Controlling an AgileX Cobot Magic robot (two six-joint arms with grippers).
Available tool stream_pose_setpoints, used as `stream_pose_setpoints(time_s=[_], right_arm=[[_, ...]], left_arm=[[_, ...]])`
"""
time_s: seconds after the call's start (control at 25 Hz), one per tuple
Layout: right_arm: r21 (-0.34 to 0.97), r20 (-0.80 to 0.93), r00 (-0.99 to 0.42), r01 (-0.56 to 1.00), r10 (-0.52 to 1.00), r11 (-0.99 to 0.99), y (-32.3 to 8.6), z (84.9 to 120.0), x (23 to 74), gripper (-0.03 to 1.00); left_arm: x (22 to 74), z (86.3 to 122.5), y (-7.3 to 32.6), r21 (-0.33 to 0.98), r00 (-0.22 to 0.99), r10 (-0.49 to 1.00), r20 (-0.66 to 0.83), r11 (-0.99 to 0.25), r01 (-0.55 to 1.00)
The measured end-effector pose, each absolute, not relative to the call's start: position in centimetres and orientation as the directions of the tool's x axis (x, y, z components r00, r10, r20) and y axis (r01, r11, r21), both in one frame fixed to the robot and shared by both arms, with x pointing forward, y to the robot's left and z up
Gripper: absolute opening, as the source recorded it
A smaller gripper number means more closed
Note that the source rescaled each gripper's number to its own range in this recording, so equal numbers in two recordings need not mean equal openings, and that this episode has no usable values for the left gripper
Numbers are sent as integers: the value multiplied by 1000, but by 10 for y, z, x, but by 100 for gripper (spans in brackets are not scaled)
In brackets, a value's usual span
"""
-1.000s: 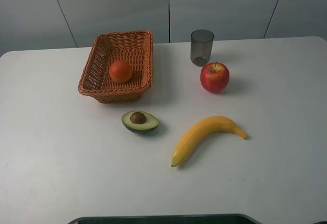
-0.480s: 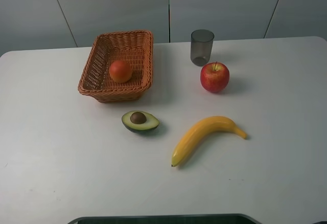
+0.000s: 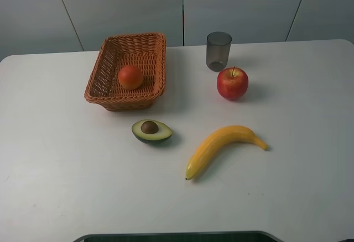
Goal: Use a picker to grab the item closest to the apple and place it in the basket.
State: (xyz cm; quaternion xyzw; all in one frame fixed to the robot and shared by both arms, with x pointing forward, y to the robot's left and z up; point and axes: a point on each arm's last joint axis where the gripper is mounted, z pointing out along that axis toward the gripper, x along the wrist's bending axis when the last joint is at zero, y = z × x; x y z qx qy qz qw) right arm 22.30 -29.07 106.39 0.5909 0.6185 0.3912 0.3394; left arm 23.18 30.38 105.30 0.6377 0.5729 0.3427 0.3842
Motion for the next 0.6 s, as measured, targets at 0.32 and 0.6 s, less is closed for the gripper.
stream_pose_setpoints(time_s=[0.32, 0.6], right_arm=[[877, 48, -100, 480, 994, 6, -288, 1053, 230, 100], [879, 54, -107, 476, 993, 4, -287, 1053, 230, 100]], left_arm=[[232, 1053, 304, 883, 109, 994, -3, -48, 467], [232, 1053, 304, 883, 109, 994, -3, -48, 467]])
